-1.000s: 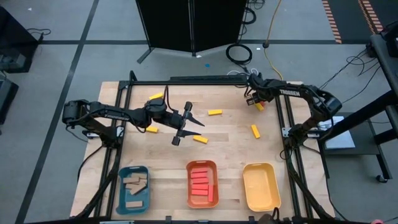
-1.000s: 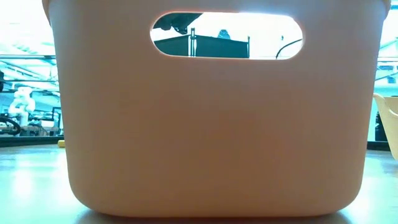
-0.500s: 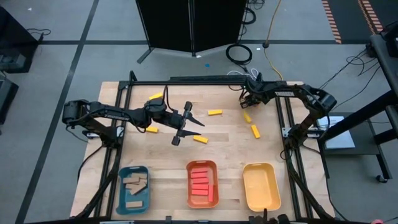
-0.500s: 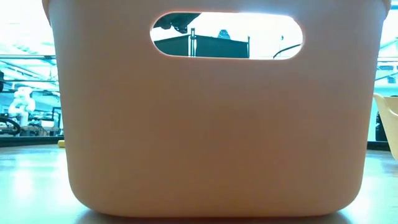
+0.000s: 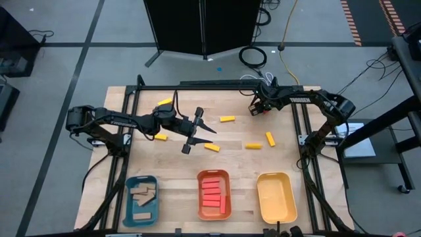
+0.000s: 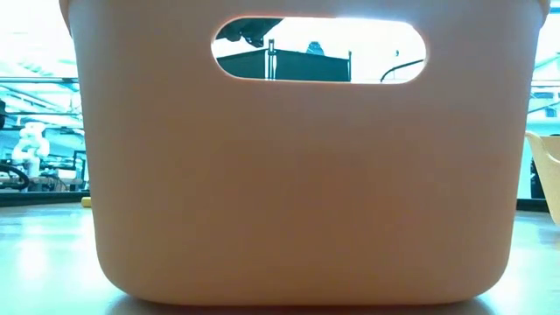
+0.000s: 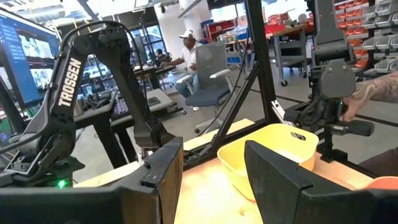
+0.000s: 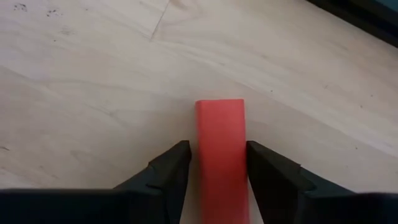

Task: Sort blocks
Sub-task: Put the right orange block into the orange bin

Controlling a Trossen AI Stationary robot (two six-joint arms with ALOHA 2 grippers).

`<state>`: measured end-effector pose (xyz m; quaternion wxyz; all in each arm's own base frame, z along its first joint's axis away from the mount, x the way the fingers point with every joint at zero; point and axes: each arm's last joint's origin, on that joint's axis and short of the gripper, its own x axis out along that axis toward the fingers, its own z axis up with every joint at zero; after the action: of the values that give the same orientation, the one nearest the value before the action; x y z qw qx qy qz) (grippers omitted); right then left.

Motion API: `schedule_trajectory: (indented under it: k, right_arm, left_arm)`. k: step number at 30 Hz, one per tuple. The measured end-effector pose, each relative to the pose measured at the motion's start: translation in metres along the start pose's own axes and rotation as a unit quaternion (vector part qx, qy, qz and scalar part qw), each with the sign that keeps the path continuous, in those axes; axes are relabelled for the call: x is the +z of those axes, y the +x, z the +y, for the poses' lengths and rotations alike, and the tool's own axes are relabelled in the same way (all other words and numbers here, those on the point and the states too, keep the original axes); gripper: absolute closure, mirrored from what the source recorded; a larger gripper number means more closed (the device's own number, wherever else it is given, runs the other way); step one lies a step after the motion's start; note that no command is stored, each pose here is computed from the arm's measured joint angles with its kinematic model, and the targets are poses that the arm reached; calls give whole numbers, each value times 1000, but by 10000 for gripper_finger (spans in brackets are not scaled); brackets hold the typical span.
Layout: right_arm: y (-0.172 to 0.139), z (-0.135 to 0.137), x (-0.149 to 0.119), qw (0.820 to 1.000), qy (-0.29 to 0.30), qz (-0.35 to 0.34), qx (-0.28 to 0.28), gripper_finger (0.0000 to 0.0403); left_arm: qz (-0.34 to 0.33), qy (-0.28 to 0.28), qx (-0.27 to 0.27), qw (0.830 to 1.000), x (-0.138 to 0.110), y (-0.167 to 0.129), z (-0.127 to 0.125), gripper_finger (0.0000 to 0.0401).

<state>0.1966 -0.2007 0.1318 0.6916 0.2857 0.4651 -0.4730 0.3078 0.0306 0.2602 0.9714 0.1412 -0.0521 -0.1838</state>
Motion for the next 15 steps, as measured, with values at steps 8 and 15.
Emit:
schedule_trajectory:
  k: [8, 15]
  right_arm:
    - [-1, 1, 1, 1000, -22, -2, 6, 324]
    - [-8, 1, 4, 999, -39, -19, 22, 333]
  left_arm:
    - [0, 0, 0, 1000, 0, 0, 0, 232]
    - [1, -2, 0, 1000, 0, 0, 0, 232]
